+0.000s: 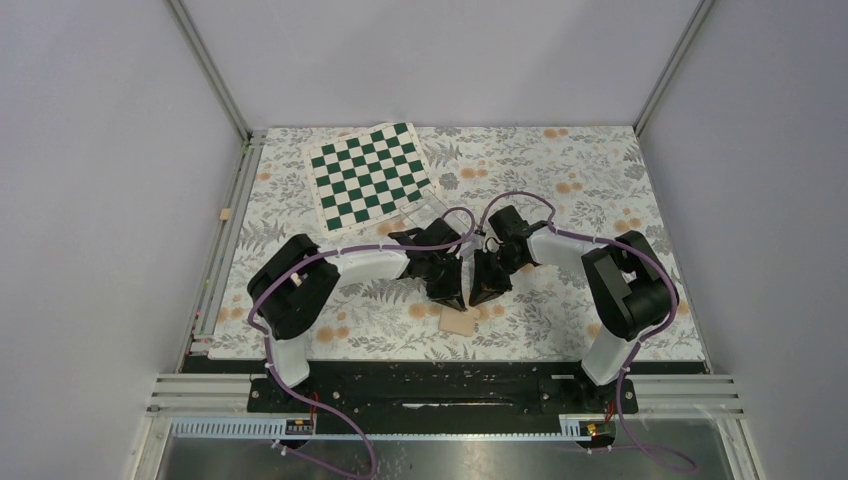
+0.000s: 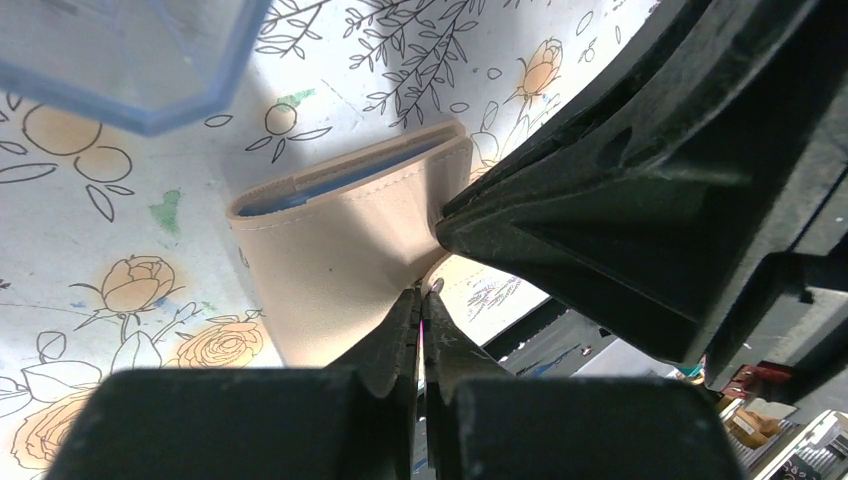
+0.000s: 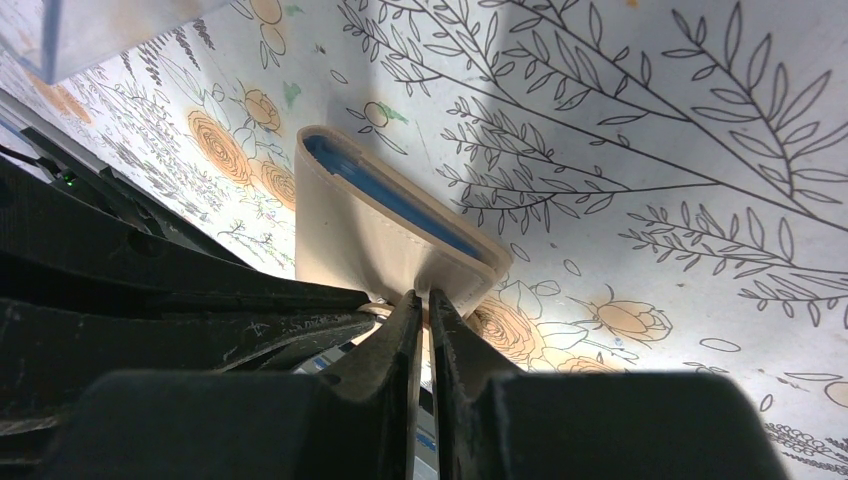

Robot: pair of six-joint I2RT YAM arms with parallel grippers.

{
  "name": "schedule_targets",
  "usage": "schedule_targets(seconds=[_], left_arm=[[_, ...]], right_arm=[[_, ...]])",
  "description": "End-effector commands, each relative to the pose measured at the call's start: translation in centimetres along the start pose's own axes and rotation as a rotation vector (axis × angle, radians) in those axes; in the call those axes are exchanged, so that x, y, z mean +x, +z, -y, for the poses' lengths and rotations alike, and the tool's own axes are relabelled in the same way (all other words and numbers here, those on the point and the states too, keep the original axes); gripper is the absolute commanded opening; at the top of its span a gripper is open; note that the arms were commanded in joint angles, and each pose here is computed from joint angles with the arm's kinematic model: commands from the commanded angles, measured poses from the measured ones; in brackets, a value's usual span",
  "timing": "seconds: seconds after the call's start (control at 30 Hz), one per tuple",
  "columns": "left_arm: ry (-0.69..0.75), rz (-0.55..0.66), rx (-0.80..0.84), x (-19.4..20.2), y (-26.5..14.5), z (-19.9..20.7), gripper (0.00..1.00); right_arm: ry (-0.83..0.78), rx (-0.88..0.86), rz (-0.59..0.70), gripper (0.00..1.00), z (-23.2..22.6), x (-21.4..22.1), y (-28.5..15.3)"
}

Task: Put the credit cards into the card holder
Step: Close the card holder at the center of the board.

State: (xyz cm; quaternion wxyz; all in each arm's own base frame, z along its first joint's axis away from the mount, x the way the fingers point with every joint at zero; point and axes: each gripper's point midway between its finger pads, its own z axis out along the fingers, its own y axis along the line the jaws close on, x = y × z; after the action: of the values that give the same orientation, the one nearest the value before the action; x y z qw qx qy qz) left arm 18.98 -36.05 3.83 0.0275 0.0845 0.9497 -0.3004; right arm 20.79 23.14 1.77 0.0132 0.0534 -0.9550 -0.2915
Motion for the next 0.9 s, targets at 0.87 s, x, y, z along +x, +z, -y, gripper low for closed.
schedule_targets(seconds=[0.87], left_arm=[[0.005, -0.001, -0.126, 0.6, 0.2, -3.0, 0.0]], right_arm=[[-0.128, -0.101, 0.102, 0.0, -3.5, 0.0, -3.2]])
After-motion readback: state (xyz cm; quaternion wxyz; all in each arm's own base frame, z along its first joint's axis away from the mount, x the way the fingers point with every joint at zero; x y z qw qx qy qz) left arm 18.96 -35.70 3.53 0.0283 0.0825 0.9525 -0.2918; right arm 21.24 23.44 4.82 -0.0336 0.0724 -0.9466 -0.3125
